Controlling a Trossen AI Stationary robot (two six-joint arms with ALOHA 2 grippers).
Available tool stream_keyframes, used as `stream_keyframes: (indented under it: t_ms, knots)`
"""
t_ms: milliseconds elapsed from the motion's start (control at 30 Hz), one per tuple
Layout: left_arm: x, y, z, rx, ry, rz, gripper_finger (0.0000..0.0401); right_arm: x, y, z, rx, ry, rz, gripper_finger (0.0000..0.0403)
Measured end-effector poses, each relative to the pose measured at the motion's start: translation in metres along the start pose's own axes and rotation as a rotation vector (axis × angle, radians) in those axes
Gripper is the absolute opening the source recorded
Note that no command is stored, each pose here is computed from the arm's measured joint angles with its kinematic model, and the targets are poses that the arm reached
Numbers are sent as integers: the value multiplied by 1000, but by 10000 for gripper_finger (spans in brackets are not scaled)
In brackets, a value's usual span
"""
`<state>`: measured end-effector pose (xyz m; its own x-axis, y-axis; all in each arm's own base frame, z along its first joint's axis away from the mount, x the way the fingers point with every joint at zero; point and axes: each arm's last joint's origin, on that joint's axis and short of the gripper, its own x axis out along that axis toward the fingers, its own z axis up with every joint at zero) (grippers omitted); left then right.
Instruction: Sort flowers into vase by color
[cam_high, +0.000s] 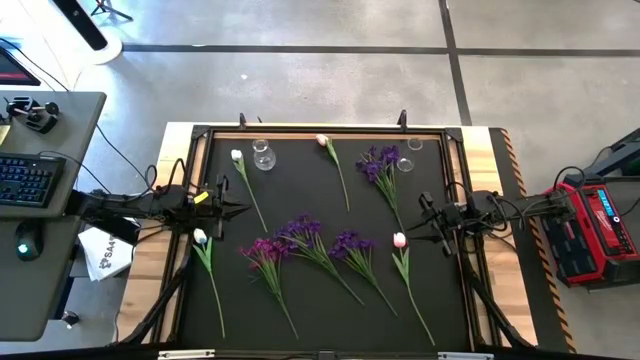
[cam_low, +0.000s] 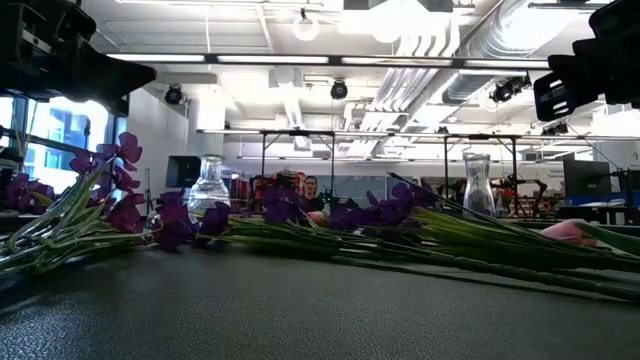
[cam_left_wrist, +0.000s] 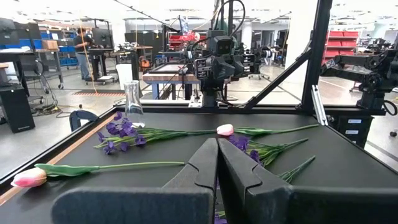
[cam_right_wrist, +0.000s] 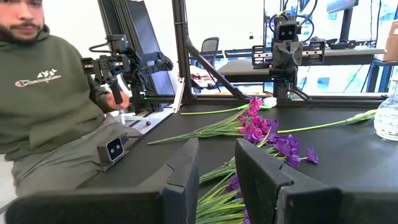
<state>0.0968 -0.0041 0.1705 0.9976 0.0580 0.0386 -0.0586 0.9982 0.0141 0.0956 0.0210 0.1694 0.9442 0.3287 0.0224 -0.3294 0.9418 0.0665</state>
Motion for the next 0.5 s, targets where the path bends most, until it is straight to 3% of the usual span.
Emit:
stream_keyframes:
  t_ms: [400,500]
  knots:
    - [0,0,0,0,1,0,0,0,0,0,0,-1,0,89]
    - [0,0,0,0,0,0,0,0,-1,3,-4,-32,-47,89]
